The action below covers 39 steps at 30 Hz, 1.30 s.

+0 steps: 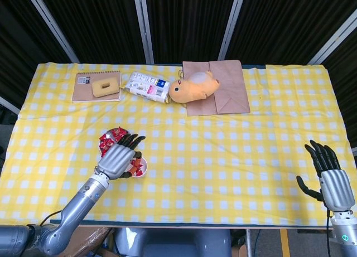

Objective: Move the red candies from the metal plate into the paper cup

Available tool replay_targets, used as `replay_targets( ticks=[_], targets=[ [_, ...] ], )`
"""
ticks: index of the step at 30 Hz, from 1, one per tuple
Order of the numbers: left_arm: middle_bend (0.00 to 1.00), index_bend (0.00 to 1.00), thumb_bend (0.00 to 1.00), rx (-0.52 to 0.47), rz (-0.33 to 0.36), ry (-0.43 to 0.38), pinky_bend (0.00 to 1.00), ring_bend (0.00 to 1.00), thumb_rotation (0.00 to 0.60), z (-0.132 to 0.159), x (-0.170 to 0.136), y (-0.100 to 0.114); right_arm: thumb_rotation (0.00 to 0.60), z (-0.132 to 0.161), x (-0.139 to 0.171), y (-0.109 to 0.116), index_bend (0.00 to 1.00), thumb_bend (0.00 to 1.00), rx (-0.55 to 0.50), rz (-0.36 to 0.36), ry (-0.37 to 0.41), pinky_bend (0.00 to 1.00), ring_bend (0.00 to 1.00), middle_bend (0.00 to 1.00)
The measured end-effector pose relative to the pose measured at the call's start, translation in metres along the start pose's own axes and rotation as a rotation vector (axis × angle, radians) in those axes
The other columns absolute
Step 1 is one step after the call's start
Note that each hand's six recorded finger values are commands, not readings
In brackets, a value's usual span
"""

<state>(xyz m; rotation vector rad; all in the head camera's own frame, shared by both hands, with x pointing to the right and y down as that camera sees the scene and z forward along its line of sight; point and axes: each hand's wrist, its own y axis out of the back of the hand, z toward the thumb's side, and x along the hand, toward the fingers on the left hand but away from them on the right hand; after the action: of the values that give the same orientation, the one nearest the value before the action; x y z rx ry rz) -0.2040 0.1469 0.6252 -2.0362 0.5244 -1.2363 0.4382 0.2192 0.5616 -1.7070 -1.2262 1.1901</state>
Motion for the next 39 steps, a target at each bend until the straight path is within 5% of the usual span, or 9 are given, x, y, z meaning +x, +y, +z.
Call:
replay_targets(
  ticks=[8,20,28,39],
  targets=[
    [0.00,0.50,0.31,-0.003,-0.026,-0.010,0.00,0.00,0.600,0.003,0.004,-0.011,0.600,0.000,0.000,0.000,0.00,0.42,0.000,-0.001,0.002,0.00,0.00,0.00],
    [0.00,0.48,0.29,-0.005,0.026,0.003,0.00,0.00,0.600,-0.004,0.003,0.009,0.600,0.000,0.000,0.000,0.00,0.42,-0.001,-0.005,0.005,0.00,0.00,0.00],
    [0.00,0.43,0.22,0.021,0.082,0.122,0.00,0.00,0.600,-0.042,0.003,0.032,0.600,0.000,0.000,0.000,0.00,0.42,-0.003,-0.002,0.006,0.00,0.00,0.00],
    [0.00,0.41,0.20,0.099,0.021,0.335,0.00,0.00,0.600,-0.110,0.020,0.019,0.600,0.002,0.000,-0.003,0.00,0.42,-0.003,0.008,0.011,0.00,0.00,0.00]
  ],
)
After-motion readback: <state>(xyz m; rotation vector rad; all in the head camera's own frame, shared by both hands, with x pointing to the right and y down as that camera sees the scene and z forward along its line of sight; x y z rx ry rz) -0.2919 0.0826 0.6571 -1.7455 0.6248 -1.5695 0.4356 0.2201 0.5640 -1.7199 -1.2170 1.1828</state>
